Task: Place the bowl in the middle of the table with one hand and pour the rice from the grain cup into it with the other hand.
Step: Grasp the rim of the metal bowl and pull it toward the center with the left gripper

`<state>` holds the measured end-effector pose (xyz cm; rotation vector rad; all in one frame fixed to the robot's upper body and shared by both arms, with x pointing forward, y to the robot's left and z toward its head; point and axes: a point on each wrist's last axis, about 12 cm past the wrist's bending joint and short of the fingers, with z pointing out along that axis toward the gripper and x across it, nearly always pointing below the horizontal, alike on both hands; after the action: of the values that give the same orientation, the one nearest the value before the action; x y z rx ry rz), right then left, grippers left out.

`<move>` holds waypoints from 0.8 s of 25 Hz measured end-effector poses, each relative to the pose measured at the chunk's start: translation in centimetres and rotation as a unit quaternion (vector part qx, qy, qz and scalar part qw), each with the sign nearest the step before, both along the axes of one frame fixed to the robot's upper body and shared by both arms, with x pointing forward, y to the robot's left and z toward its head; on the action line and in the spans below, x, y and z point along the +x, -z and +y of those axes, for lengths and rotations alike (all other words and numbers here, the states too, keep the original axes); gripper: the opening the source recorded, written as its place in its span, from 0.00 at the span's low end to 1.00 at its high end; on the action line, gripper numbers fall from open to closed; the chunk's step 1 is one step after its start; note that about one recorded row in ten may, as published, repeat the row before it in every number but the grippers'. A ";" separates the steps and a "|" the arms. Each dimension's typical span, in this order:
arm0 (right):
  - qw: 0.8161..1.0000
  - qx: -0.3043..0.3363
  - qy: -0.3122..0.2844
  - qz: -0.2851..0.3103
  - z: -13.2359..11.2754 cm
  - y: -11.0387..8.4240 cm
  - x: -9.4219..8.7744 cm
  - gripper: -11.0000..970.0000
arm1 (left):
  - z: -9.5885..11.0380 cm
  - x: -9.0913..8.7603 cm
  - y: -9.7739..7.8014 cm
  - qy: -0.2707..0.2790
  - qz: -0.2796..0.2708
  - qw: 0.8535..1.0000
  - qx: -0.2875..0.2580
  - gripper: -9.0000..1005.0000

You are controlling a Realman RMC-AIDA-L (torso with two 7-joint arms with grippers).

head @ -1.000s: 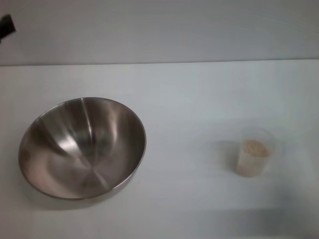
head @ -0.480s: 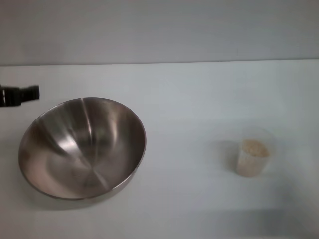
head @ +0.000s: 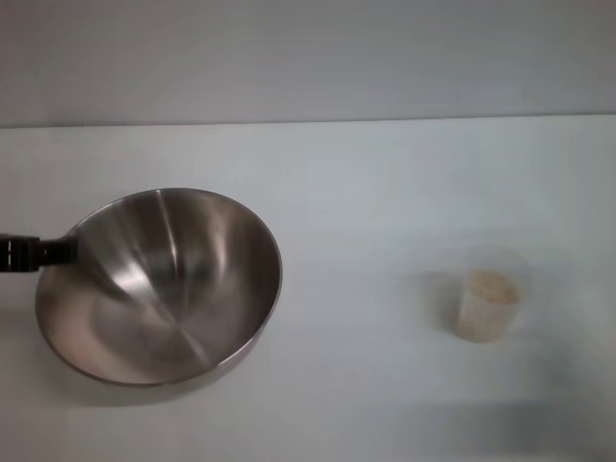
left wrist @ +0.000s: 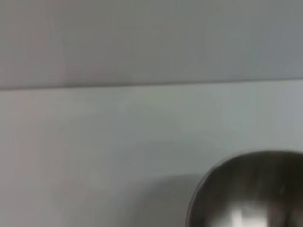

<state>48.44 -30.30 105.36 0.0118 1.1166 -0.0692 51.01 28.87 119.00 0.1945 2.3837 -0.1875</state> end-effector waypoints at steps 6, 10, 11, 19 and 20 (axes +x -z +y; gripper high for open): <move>1.000 0.002 0.005 -0.001 -0.2 0.0 0.0 0.55 | 0.1 0.3 0.8 0.002 0.019 1.000 0.004 0.83; 1.000 0.002 0.005 -0.001 -0.1 0.0 0.0 0.55 | 0.3 1.1 1.4 -0.003 0.032 0.999 0.012 0.82; 1.000 0.002 0.005 -0.001 -0.1 0.0 0.0 0.55 | 0.3 1.2 1.6 -0.003 0.034 0.999 0.014 0.82; 1.000 0.002 0.005 0.000 -0.2 0.0 -0.1 0.55 | 0.4 2.0 2.7 0.003 0.053 0.998 0.018 0.81; 1.000 0.002 0.005 0.000 -0.2 0.0 -0.1 0.55 | 0.4 2.0 2.8 0.005 0.054 0.998 0.018 0.81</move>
<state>48.32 -30.51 105.33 0.0221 1.1169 -0.0764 53.04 29.26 116.23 0.2183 2.4954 -0.1632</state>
